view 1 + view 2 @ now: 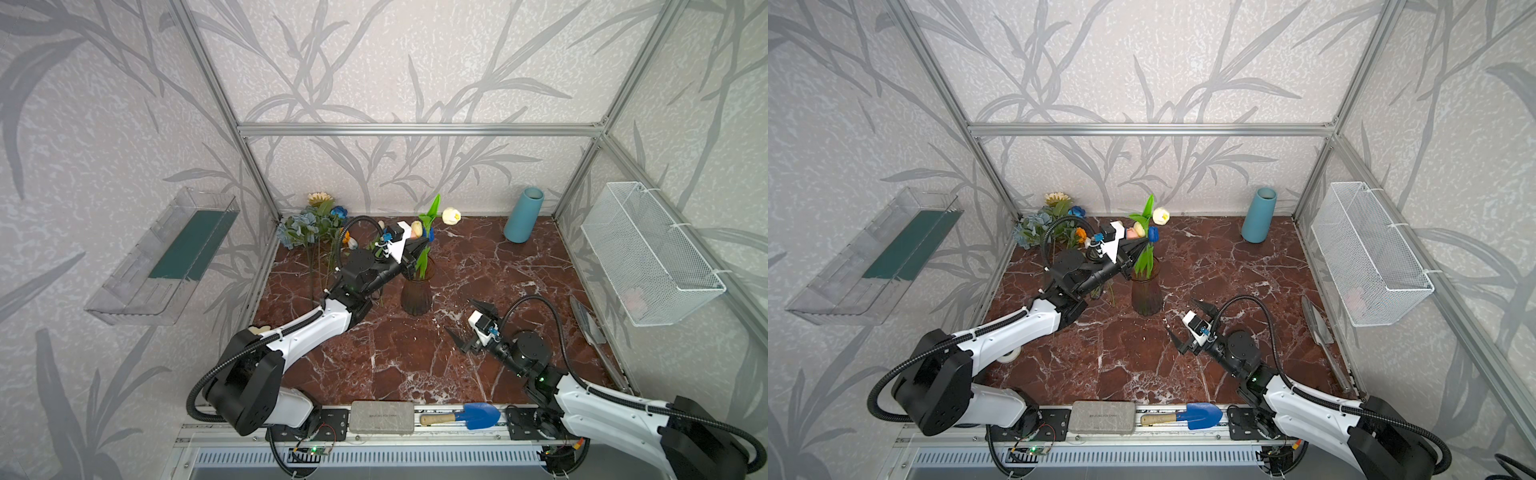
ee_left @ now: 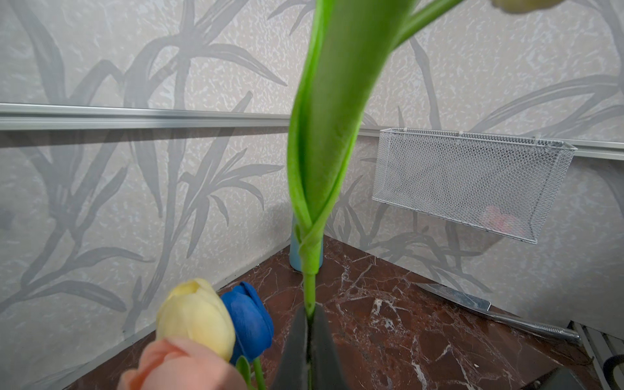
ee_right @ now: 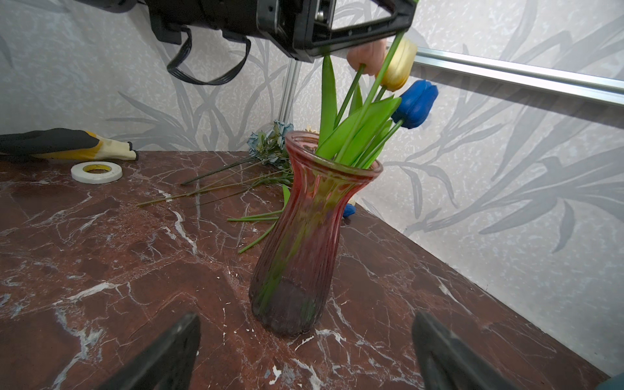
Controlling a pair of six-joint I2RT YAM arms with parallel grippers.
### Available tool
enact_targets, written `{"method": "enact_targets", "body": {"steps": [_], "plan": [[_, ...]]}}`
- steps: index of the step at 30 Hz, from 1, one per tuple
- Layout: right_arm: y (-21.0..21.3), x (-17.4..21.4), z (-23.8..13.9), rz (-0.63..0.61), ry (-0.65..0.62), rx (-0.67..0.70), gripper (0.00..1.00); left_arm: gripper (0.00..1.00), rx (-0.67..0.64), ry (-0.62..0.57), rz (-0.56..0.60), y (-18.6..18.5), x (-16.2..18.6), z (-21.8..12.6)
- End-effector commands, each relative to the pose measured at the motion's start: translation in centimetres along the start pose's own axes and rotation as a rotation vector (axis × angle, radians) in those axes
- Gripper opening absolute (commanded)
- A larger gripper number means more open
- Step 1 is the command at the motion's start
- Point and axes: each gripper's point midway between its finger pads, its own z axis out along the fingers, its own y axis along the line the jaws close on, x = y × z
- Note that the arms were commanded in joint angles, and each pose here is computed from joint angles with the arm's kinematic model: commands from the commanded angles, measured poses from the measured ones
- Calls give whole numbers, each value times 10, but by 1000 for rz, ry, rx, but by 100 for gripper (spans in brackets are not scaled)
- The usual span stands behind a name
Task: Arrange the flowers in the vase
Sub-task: 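Lower the cream tulip into the pink vase and open the left gripper, then move the left gripper back down to the tulip pile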
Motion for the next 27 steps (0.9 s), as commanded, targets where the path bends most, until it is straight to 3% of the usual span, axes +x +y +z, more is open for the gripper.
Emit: {"method": "enact_targets", "body": {"steps": [1,5,9,18,22,24,27], "plan": [[-1,-10,1,-5,-30,2,98,17,36,-2,18,-11,-7,1],[-1,-10,1,-5,-29,0,98,34,9,51,20,-9,3,-2],[1,-10,1,-1,-30,-8,98,35,-36,78,33,-3,8,-10],[2,-10,2,3,-29,-15,98,36,-200,58,76,18,-17,-39],[3,-10,3,6,-29,-21,98,37,-397,159,123,55,-14,-60],[3,-11,2,9,-32,-24,98,37,-632,190,82,99,-8,-85],[4,-13,2,13,-38,-30,98,42,-778,246,-88,154,19,-120]]}}
